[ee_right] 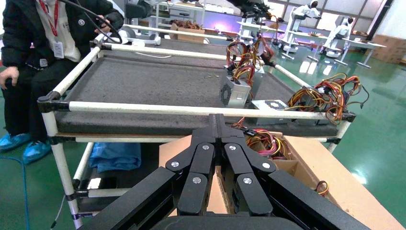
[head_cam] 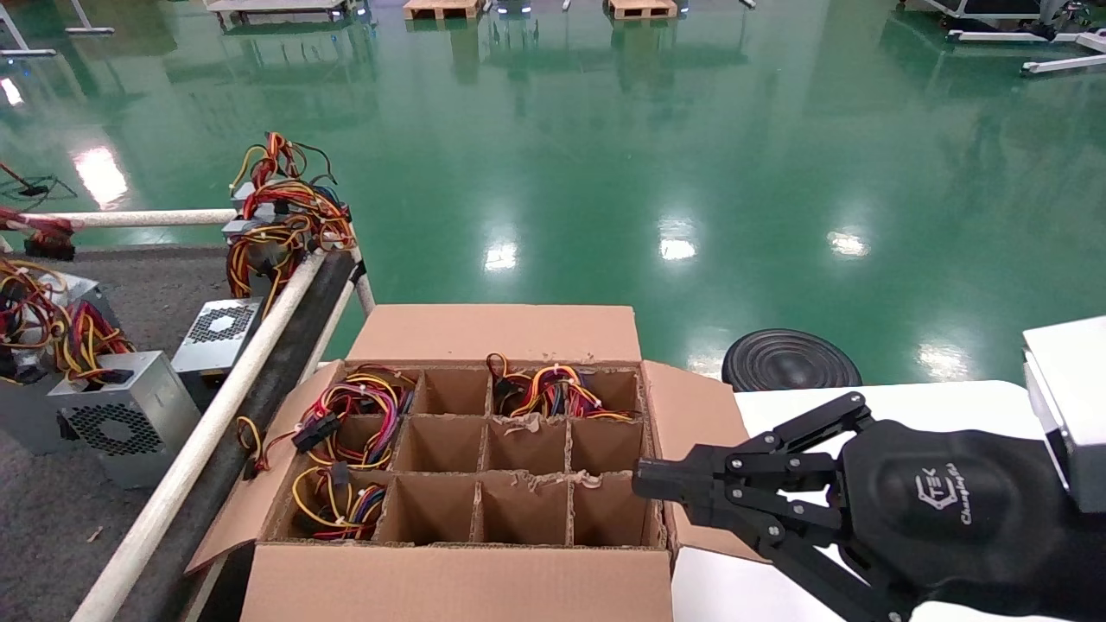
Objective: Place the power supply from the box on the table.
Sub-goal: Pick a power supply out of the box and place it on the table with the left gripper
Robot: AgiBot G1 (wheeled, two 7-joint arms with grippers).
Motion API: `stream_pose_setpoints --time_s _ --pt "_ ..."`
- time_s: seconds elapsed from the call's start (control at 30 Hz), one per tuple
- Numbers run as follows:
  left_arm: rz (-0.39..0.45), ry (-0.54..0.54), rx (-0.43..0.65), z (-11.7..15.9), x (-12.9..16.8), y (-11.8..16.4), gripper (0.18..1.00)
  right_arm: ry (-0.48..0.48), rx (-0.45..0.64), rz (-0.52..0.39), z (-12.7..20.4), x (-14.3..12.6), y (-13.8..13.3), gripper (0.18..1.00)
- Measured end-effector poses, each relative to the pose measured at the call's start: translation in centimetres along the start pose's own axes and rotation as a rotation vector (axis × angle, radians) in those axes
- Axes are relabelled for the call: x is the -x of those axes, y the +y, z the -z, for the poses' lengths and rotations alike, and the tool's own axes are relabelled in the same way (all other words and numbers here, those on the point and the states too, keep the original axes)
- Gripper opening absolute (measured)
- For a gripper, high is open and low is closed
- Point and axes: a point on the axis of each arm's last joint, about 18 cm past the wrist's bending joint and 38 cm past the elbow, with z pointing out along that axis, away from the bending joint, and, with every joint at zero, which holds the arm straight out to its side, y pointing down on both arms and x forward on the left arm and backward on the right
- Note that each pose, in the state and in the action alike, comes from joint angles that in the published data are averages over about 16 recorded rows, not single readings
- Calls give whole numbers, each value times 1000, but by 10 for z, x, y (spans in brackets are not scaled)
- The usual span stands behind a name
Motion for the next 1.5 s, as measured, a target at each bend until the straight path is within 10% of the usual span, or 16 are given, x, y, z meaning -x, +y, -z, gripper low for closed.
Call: stream_pose_setpoints --time_s 1.5 --pt "125 114 -39 6 -37 19 197 0 0 0 0 0 0 194"
